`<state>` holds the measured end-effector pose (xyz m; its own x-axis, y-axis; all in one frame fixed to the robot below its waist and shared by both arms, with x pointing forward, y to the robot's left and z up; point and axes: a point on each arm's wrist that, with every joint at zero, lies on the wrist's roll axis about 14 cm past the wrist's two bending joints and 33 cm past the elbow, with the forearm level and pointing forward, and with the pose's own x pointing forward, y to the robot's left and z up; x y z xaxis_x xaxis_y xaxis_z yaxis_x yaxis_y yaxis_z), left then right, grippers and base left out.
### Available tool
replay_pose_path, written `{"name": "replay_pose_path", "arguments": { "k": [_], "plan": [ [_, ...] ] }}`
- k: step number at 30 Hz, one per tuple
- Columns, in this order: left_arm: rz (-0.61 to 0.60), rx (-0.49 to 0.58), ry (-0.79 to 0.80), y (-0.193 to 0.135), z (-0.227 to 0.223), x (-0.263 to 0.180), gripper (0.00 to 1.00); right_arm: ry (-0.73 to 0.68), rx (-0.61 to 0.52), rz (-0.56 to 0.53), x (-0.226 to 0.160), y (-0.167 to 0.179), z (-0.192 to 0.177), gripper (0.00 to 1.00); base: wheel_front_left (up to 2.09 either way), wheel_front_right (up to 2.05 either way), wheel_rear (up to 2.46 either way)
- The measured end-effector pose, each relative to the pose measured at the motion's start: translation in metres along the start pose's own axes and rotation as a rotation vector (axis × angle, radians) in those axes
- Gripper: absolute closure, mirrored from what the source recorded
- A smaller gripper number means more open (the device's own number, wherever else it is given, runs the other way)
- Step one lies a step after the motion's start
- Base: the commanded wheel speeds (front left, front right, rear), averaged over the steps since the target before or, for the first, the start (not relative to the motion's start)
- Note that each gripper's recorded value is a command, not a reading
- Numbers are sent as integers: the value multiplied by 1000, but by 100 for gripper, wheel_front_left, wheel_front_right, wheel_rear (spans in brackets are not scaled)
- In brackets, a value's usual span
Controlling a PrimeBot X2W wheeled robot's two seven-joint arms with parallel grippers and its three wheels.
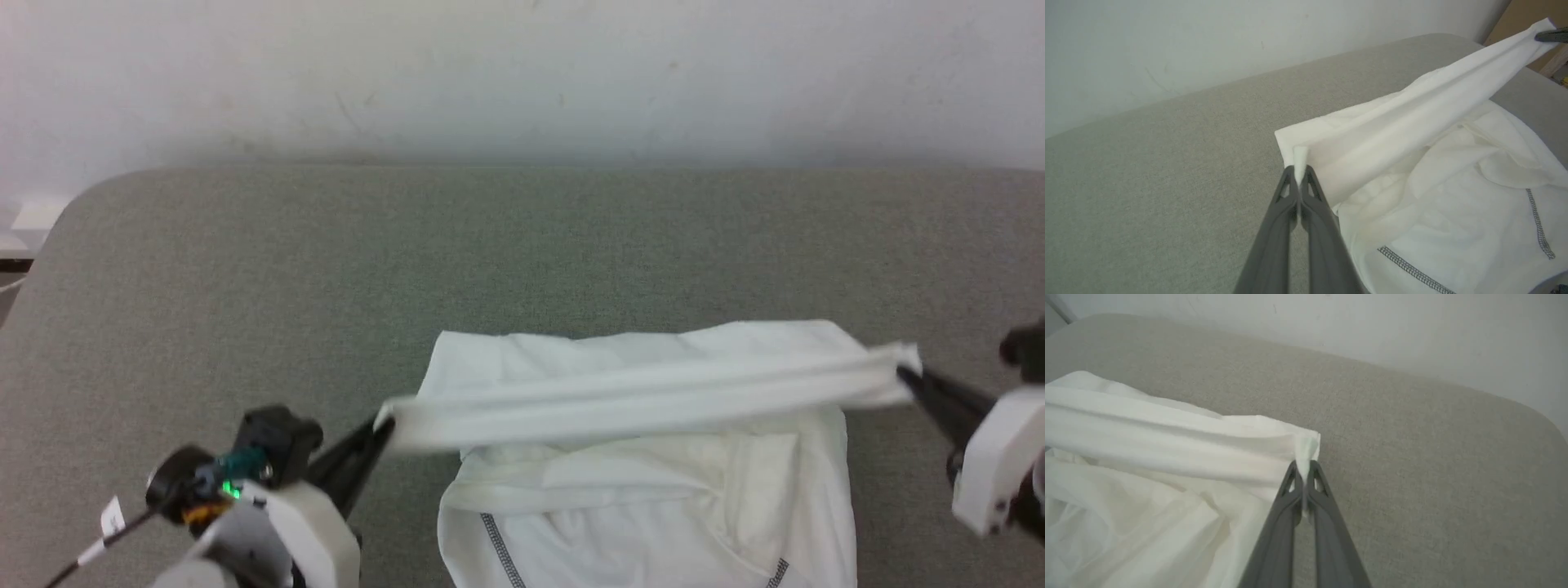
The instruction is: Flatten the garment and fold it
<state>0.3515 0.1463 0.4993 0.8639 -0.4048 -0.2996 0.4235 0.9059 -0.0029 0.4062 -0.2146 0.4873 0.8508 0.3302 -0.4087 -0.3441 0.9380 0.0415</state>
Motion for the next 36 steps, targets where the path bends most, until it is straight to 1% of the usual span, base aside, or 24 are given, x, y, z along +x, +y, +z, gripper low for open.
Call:
{"name": "replay_pose_path", "arguments": {
  "k": [4, 7, 12, 15, 20, 24, 25, 26, 27, 29, 32, 36],
  "plan": [
    [-29, -33, 111, -15, -32, -18, 100, 126, 12, 30, -20, 15, -39, 100, 0, 0, 0],
    [-51, -49, 197, -23, -56, -29, 100, 208, 12, 42, -29, 21, -59, 100, 0, 0, 0],
    [-82, -70, 297, -31, -83, -36, 100, 340, 27, 71, -41, 32, -87, 100, 0, 0, 0],
    [-106, -65, 375, -34, -102, -42, 100, 398, 26, 93, -46, 39, -97, 100, 0, 0, 0],
    [-154, -59, 467, -44, -129, -49, 100, 479, -30, 117, -51, 45, -116, 100, 0, 0, 0],
    [-189, -14, 521, -50, -148, -54, 100, 537, -48, 132, -55, 49, -134, 100, 0, 0, 0],
    [-194, -11, 520, -51, -150, -53, 84, 549, -51, 135, -57, 49, -138, 100, 0, 0, 0],
    [-199, -1, 515, -53, -151, -53, 0, 551, -52, 136, -58, 50, -140, 95, 0, 0, 0],
    [-195, 6, 504, -52, -152, -52, 0, 546, -52, 138, -58, 51, -140, 0, 0, 0, 0],
    [-193, 6, 472, -53, -151, -50, 0, 535, -49, 143, -60, 53, -139, 0, 0, 0, 0],
    [-168, 1, 386, -48, -137, -44, 0, 483, -18, 140, -58, 53, -125, 0, 0, 0, 0],
    [-95, -96, 206, -31, -99, -33, 0, 359, 81, 138, -54, 53, -88, 0, 0, 0, 0]
  ]
}}
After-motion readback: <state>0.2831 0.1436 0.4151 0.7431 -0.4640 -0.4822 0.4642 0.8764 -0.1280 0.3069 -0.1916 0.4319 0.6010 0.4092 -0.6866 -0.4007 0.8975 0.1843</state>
